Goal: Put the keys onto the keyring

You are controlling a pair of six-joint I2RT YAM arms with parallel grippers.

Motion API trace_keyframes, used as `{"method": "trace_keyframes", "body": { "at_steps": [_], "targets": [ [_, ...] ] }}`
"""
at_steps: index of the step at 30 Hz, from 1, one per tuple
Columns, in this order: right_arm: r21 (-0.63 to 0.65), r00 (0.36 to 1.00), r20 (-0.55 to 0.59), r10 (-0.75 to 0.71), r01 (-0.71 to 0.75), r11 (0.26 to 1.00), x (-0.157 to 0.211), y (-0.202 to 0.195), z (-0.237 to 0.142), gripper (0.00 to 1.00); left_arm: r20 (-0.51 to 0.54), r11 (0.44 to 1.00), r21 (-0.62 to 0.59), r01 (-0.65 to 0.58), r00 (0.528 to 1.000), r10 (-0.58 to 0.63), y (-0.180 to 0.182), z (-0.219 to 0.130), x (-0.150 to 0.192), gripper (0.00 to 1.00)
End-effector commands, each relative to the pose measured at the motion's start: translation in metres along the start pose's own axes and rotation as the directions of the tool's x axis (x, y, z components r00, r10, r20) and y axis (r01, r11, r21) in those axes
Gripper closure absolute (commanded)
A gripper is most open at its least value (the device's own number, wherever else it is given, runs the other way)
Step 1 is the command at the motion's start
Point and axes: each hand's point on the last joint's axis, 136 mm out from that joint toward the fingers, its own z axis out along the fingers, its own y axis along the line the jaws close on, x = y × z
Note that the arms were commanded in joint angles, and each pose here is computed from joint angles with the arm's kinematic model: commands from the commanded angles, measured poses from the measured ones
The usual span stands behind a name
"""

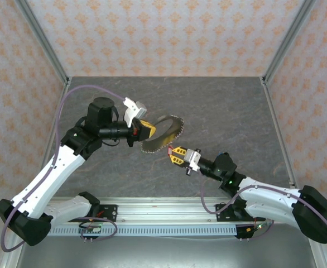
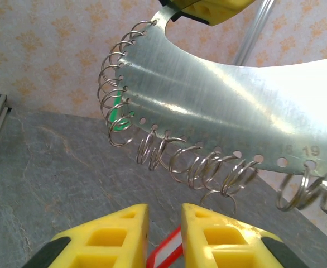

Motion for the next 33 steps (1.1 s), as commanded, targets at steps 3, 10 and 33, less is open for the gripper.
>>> {"method": "trace_keyframes", "body": {
  "at_steps": [3,10,33],
  "targets": [
    [0.034,0.995,0.097,-0.019,0.015,0.999,-0.030,-0.010,0.008,0.78,0.029,0.998,0.012,-0.056,0.998,0.056,-0.013,-0.008,-0.016,1.00],
    [-0.001,0.993,0.111,-0.042,0.042,0.999,-0.036,-0.005,0.013,0.78,0.022,0.999,-0.007,-0.047,0.999,0.047,-0.012,-0.009,-0.015,1.00],
    [-0.007,0.994,0.054,-0.091,0.091,0.996,-0.027,-0.003,0.008,0.76,0.016,0.998,-0.021,-0.051,0.999,0.051,-0.012,-0.010,-0.017,1.00]
  ]
}}
